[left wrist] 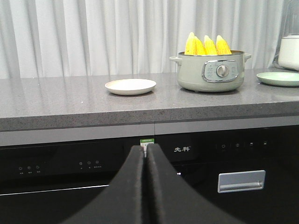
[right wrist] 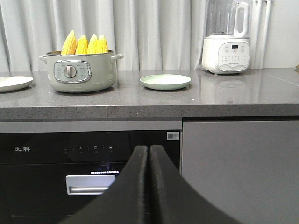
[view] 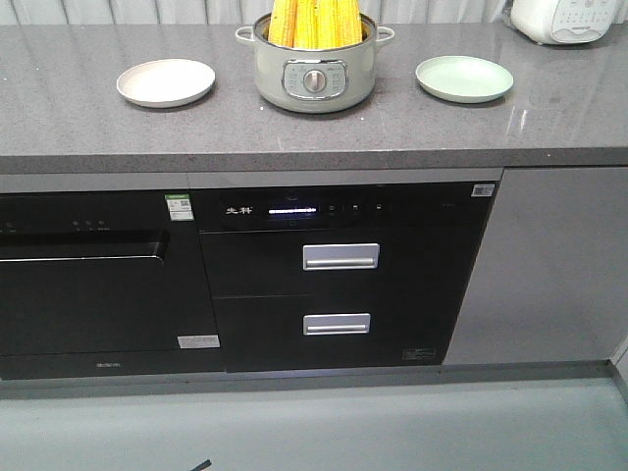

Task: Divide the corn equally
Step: 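Approach and stop in front of the pot and plates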

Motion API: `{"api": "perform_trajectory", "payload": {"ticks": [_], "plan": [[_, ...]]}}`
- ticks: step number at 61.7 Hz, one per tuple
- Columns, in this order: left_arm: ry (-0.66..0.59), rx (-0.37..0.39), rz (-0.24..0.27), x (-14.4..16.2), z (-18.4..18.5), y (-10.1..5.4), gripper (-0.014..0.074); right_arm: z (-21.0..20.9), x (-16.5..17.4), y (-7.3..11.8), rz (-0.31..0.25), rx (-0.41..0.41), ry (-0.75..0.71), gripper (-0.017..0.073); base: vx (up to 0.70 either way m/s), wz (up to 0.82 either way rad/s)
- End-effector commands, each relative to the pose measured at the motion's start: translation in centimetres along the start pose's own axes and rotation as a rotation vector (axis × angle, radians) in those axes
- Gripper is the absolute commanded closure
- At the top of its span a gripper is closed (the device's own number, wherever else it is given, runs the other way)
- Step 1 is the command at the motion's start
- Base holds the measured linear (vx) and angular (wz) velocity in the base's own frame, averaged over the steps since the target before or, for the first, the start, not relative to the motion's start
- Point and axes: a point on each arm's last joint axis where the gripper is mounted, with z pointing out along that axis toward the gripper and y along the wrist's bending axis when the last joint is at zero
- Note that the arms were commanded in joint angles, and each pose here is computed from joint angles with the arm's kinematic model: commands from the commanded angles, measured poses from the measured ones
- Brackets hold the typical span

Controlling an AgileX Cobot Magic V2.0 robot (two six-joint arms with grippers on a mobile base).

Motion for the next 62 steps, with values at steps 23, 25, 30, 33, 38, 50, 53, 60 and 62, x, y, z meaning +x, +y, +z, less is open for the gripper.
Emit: {"api": "perform_trajectory", "payload": {"ticks": [23,25,30,33,38,50,53,60,62], "plan": [[-0.078,0.009,-0.01,-0.29,-0.11,-0.06,0.06,-0.01,-0.44,-0.11,-0.017,0.014,-0.068,0.0562,0.12,0.04],[-0.078,0.009,-0.01,-0.29,-0.11,-0.06,0.06,-0.01,-0.44,-0.11,-0.017,0.014,-0.068,0.0562,0.13,0.03],[-0.078,0.009,-0.01,-0.29,-0.11,-0.06,0.06,-0.01,-0.44,-0.11,-0.017,0.014,-0.068,0.0562,0.14,0.03],[-0.078,0.009,-0.01,-0.29,-0.11,-0.06,0.06,-0.01,-0.44,-0.11,-0.017,0.014,-0.068,0.0562,0.14,0.04],[-0.078,0.009,-0.01,-0.29,-0.11,-0.06,0.06,-0.01,-0.44,-0.11,-0.017,0.014,-0.068,0.0562,0.14,0.03],[-0.078,0.009,-0.01,-0.29,-0.11,-0.06,0.06,-0.01,-0.44,-0.11,-0.017,0.014,-0.068,0.0562,0.14,0.02],[-0.078,0.009,-0.01,-0.29,-0.11,-0.06,0.06,-0.01,-0.44,-0.11,-0.017,0.014,-0.068,0.0562,0.14,0.01],[-0.078,0.009,-0.01,-0.29,-0.11,-0.06,0.06,-0.01,-0.44,-0.11,-0.017,0.014,-0.068,0.0562,0.14,-0.01],[-0.078,0.009,-0.01,-0.29,-0.11,-0.06,0.06,-0.01,-0.44,-0.11,-0.017,0.014,-0.068,0.0562,0.14,-0.02]]}}
